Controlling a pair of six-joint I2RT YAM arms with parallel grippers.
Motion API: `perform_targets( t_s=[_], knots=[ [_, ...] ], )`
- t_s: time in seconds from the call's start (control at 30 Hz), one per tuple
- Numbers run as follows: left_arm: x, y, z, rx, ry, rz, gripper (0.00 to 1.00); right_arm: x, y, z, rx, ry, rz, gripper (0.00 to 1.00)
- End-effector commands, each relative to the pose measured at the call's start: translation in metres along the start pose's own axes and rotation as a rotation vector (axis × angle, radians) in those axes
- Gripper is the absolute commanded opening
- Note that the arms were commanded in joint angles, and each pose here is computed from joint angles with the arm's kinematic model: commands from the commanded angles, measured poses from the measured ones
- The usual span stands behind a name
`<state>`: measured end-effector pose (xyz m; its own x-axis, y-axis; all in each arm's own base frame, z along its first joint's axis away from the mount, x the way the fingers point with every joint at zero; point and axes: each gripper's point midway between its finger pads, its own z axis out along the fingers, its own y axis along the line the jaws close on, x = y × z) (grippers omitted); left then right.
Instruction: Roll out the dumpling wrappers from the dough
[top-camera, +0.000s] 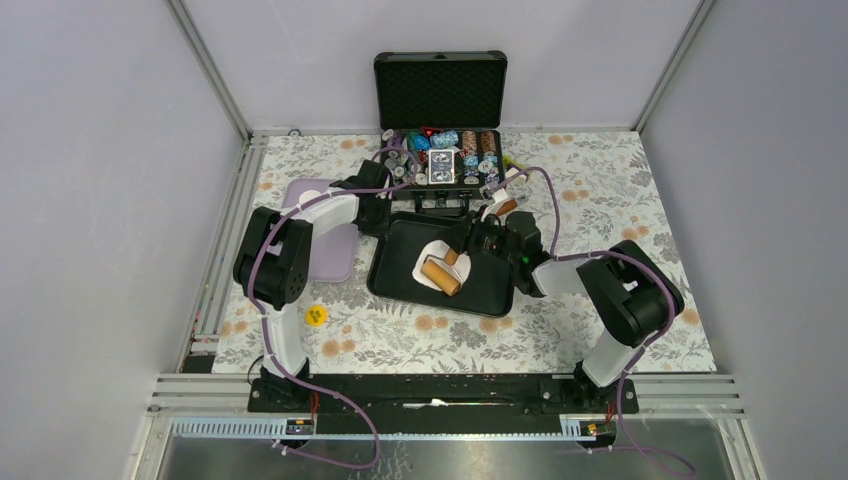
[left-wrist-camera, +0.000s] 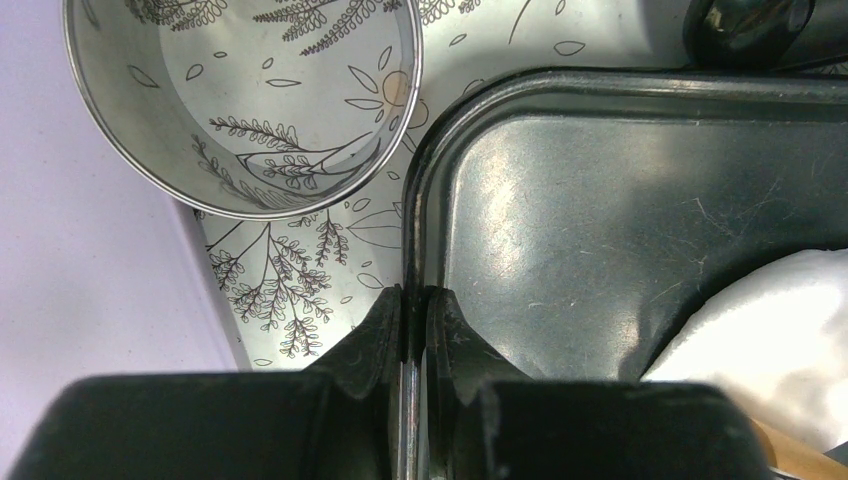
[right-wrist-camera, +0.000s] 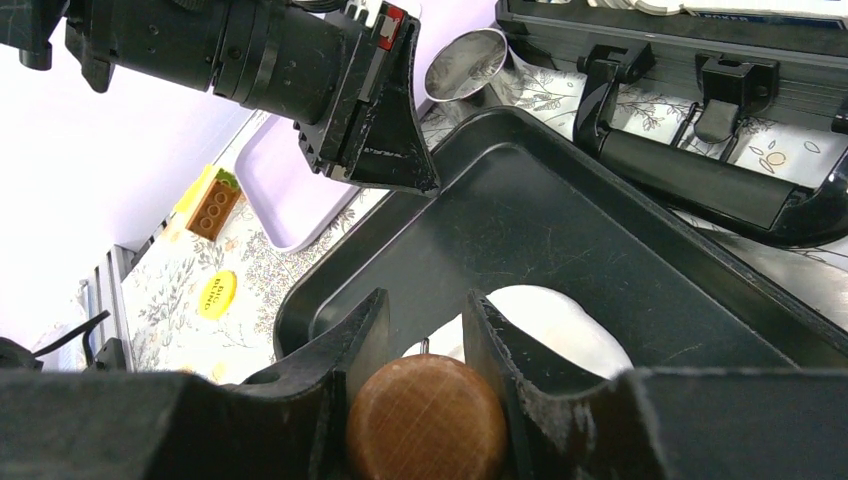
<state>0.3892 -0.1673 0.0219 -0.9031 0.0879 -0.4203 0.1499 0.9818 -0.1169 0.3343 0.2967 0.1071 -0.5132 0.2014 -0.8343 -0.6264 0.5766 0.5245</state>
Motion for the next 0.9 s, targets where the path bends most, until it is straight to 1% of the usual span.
perform_targets(
  t_s=[0.0,0.4,0.5,0.57,0.63,0.7,0.73,0.77,0.87],
  knots=[
    [0.021,0.014,0.009,-0.07,0.061,0.026,0.0,0.109,-0.017,-0.028,0.05,0.349,0.014,0.0],
    [0.022,0.014,0.009,-0.071,0.061,0.026,0.0,0.111,-0.01,-0.027,0.027,0.36,-0.002,0.0],
    [0.022,0.014,0.009,-0.069,0.062,0.026,0.0,0.099,-0.001,-0.022,-0.001,0.347,0.003,0.0],
    [0.022,0.013,0.01,-0.064,0.064,0.031,0.0,0.073,0.02,-0.014,-0.099,0.337,0.01,0.0],
    [0.022,0.012,0.01,-0.059,0.073,0.036,0.0,0.031,0.045,-0.008,-0.223,0.329,0.021,0.0],
    [0.023,0.01,0.01,-0.048,0.078,0.045,0.0,-0.013,0.057,-0.008,-0.298,0.308,0.028,0.0],
    [0.022,0.008,0.01,-0.037,0.077,0.048,0.0,-0.042,0.058,-0.008,-0.316,0.273,0.012,0.0],
    [0.022,0.007,0.009,-0.03,0.077,0.054,0.0,-0.061,0.056,-0.011,-0.319,0.247,0.001,0.0],
    [0.024,0.0,0.009,0.015,0.091,0.078,0.0,-0.1,0.043,-0.017,-0.301,0.178,-0.046,0.0]
  ],
)
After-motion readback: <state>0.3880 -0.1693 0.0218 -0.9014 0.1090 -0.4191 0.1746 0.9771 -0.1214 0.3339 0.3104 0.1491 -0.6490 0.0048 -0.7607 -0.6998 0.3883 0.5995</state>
